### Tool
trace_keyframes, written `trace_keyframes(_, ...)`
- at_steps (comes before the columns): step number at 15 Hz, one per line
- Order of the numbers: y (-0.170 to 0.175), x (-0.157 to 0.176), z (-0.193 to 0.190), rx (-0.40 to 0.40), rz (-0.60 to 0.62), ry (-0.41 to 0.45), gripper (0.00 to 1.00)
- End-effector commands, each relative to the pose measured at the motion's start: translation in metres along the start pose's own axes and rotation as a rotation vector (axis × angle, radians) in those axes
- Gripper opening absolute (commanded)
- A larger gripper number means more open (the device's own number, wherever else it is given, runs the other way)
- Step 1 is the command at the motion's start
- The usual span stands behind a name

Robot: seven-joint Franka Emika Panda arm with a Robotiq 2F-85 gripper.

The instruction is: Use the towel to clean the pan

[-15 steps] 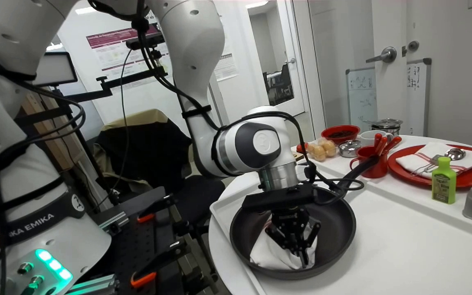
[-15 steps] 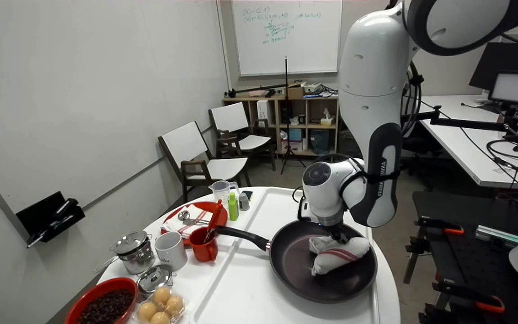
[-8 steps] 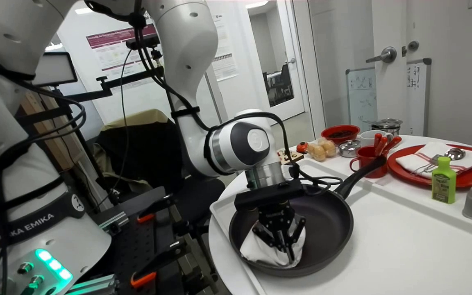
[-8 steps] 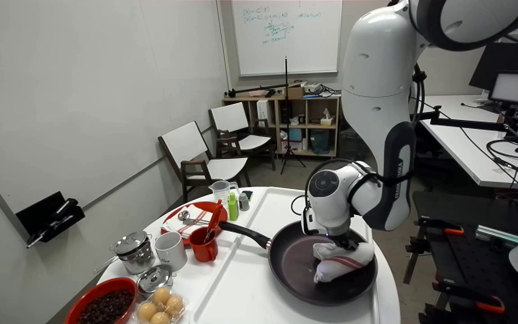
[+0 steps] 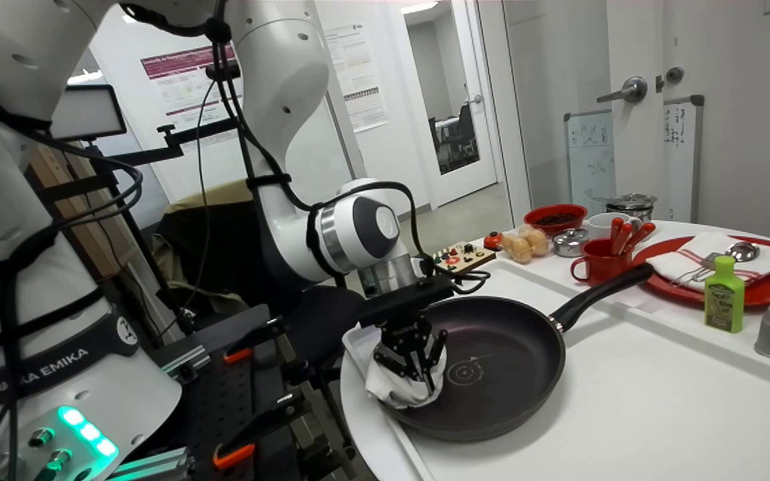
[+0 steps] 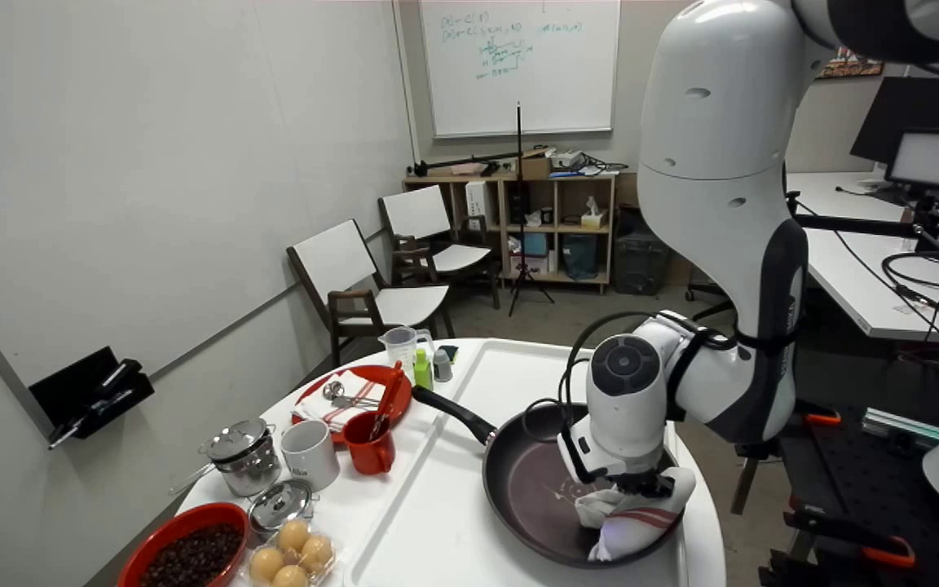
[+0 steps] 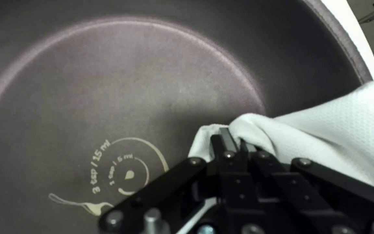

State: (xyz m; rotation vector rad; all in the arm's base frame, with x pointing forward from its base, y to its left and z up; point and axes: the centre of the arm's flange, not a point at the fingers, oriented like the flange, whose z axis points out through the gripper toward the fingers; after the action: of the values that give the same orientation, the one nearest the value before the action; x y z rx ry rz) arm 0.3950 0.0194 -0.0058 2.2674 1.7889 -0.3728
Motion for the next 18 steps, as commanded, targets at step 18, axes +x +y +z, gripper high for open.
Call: trace_keyframes(18, 0.049, -0.041, -0.058, 0.000, 0.390, 0.371, 0.01)
